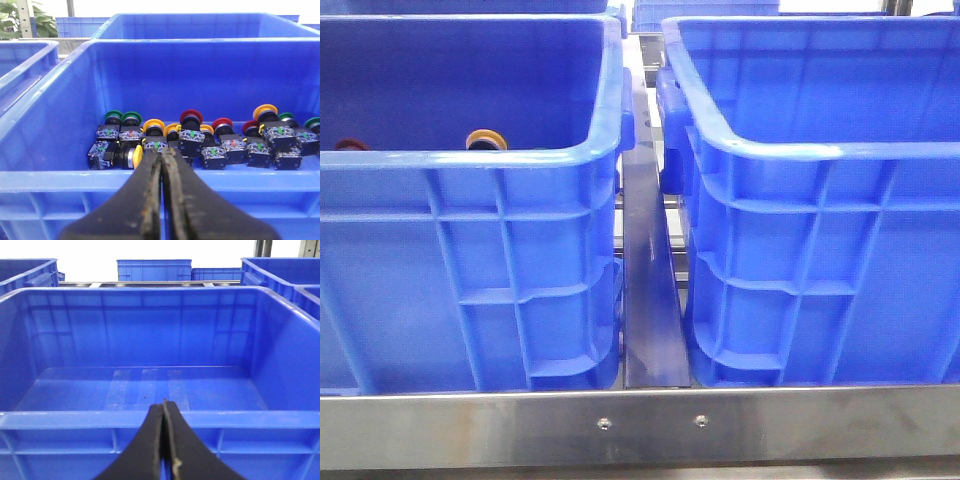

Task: Pick red and yellow buttons and place in box

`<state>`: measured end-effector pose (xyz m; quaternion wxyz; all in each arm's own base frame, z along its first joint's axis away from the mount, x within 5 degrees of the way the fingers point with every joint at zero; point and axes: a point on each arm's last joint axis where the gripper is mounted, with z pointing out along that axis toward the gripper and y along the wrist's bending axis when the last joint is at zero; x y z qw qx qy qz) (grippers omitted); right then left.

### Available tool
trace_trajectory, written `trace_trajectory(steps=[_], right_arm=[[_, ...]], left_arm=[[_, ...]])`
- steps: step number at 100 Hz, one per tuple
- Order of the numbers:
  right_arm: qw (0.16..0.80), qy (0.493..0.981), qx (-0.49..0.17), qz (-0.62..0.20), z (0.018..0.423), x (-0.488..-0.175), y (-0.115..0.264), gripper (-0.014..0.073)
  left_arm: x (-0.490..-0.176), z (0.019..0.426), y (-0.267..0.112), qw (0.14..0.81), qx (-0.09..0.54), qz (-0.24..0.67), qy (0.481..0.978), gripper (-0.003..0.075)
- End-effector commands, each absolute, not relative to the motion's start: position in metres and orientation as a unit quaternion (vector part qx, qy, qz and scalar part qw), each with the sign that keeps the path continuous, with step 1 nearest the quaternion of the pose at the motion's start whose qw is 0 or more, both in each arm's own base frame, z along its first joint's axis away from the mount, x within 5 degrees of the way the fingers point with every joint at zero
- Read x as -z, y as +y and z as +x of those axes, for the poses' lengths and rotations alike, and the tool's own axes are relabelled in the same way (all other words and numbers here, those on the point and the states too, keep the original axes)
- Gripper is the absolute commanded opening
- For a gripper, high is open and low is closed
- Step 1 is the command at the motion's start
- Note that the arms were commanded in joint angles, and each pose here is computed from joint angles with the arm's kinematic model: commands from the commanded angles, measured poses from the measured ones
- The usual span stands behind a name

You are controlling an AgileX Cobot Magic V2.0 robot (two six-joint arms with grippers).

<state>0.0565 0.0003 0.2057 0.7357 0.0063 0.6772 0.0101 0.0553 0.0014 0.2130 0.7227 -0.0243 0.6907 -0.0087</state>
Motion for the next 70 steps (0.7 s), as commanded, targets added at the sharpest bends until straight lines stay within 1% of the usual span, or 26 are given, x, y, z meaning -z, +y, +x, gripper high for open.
trace_trajectory(steps=[1, 23, 38, 63, 70], right_arm=[[0.773, 0.634, -0.006, 0.0, 0.052, -0.22, 0.001, -0.0067], [0.773, 0.634, -0.006, 0.0, 0.052, -0.22, 0.001, -0.0067], [0.773, 0.634, -0.006, 0.0, 0.052, -0.22, 0.001, -0.0067], [0.773, 0.634, -0.006, 0.0, 0.052, -0.22, 0.001, -0.0067], [0.773, 0.634, -0.006, 0.0, 0.052, -0.22, 0.001, -0.0067]], left_arm=[[-0.239, 0.047, 0.001, 0.769, 0.018, -0.024, 0.639, -0.0019], [-0.276, 0.046, 0.001, 0.733, 0.015, -0.028, 0.679, -0.0019], [-0.3, 0.055, 0.002, 0.695, 0.013, -0.031, 0.719, -0.0019], [-0.331, 0.093, 0.003, 0.627, 0.01, -0.035, 0.778, -0.0017], [-0.336, 0.108, 0.003, 0.599, 0.009, -0.036, 0.8, 0.0004]])
